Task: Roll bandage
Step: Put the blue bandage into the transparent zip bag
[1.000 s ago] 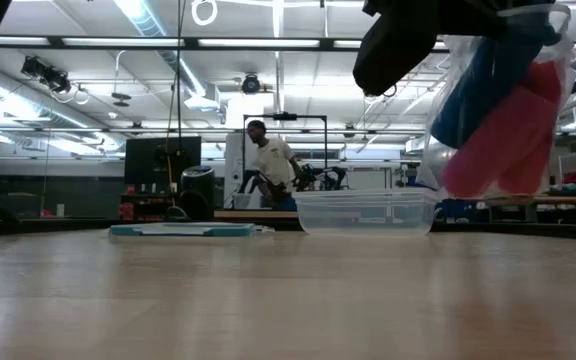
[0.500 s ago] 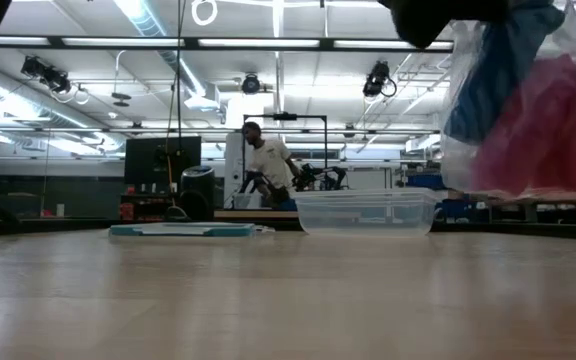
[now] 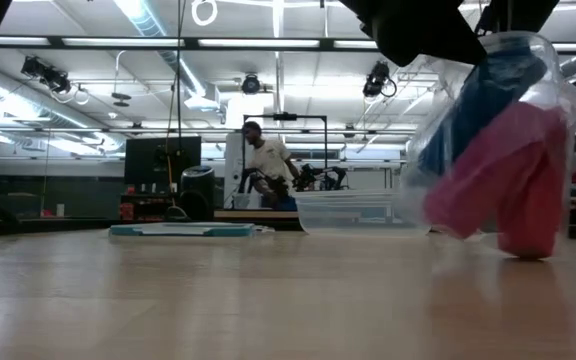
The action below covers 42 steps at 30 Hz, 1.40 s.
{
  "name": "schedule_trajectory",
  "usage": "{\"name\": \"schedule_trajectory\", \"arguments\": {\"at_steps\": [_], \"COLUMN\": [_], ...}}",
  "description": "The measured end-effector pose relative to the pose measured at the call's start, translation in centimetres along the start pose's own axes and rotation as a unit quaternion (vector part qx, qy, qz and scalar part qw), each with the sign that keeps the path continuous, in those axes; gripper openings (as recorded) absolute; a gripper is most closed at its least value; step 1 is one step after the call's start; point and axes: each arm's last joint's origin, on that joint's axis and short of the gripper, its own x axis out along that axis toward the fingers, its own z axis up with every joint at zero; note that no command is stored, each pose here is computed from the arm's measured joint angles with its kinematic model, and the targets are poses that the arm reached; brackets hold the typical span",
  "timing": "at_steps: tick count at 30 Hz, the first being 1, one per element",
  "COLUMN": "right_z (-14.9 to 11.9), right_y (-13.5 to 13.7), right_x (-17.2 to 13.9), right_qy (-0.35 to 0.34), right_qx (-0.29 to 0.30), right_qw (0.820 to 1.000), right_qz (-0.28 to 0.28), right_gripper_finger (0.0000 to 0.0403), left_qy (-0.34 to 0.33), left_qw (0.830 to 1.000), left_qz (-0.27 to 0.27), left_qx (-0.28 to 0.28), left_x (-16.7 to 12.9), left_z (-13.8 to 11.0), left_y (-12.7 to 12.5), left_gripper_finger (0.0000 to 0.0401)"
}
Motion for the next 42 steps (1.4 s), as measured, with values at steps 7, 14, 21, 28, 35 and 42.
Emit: {"name": "schedule_trajectory", "arguments": {"at_steps": [7,14,21,28,35,42], "right_z": [0.4,0.3,1.2,1.9,2.2,2.1], "right_y": [1.2,2.6,3.7,3.9,3.9,3.8], "right_x": [0.4,1.8,4.5,5.2,6.0,6.7], "right_qy": [-0.027,-0.011,0.002,-0.03,-0.035,-0.033], "right_qx": [-0.018,-0.041,-0.065,-0.076,-0.084,-0.092], "right_qw": [0.999,0.999,0.998,0.996,0.995,0.994], "right_qz": [0.015,0.016,0.01,-0.019,-0.039,-0.045], "right_gripper_finger": [0.0066,0.0062,0.0054,0.0054,0.0047,0.0043], "left_qy": [-0.003,-0.003,0.004,0.016,0.018,0.021], "left_qw": [1.0,1.0,1.0,1.0,1.0,1.0], "left_qz": [-0.012,-0.013,-0.009,0.001,0.0,0.0], "left_qx": [0.003,0.005,0.009,0.015,0.018,0.019], "left_x": [-0.1,-0.1,-0.2,-0.2,-0.3,-0.3], "left_z": [0.0,0.0,-0.1,-0.3,-0.3,-0.3], "left_y": [-0.2,-0.3,-0.4,-0.5,-0.7,-0.8], "left_gripper_finger": [0.0,0.0,0.0,0.0,0.0,0.0]}}
